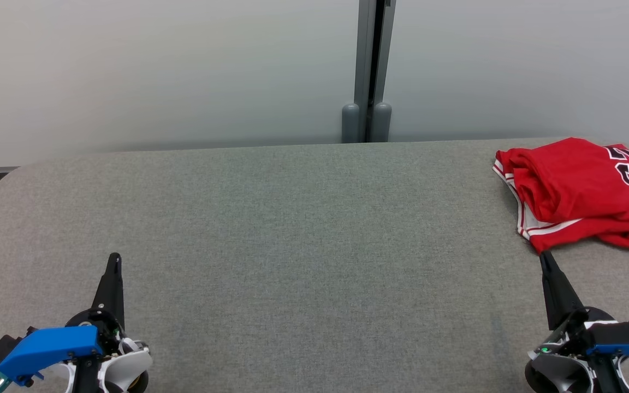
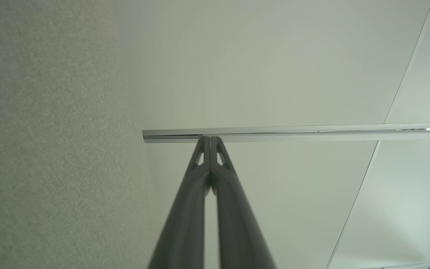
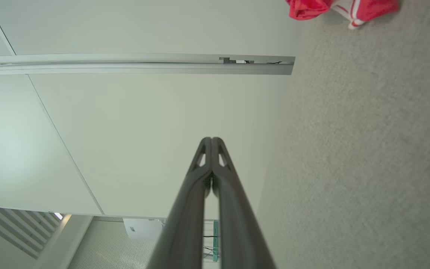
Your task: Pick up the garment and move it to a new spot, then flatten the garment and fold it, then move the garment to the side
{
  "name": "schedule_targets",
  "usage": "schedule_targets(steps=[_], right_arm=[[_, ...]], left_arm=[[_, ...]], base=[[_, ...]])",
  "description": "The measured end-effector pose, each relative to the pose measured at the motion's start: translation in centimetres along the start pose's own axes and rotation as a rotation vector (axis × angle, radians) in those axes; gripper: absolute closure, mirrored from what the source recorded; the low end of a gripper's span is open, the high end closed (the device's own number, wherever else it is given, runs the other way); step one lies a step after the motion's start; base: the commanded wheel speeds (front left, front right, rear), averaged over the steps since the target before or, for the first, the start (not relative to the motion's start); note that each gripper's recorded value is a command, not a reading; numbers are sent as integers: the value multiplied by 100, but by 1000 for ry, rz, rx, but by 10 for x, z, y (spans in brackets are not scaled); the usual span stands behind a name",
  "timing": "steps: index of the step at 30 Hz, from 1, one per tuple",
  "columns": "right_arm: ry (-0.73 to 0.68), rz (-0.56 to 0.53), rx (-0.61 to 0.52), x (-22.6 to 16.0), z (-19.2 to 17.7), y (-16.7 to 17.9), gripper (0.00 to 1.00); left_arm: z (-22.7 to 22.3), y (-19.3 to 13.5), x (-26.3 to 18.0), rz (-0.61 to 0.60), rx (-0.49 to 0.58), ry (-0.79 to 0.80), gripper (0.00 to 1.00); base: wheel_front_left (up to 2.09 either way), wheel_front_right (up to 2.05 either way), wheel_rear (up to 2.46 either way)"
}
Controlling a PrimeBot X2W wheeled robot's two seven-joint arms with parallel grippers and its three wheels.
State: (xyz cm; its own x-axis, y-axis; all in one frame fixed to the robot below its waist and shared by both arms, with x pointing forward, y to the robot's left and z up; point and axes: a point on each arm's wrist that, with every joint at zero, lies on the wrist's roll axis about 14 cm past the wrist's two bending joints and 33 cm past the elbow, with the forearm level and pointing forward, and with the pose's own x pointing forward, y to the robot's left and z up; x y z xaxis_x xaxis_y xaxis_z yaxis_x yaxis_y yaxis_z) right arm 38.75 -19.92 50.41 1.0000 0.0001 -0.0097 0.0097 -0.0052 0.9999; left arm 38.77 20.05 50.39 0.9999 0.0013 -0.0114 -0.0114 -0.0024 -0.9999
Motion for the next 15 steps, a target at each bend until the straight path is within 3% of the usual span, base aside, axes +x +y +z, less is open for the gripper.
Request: schedule_targets(steps=[15], right_arm=[[0, 0, 0, 0, 0, 0, 100]], left_arm=[[0, 0, 0, 0, 0, 0, 100]], base=[[0, 0, 0]])
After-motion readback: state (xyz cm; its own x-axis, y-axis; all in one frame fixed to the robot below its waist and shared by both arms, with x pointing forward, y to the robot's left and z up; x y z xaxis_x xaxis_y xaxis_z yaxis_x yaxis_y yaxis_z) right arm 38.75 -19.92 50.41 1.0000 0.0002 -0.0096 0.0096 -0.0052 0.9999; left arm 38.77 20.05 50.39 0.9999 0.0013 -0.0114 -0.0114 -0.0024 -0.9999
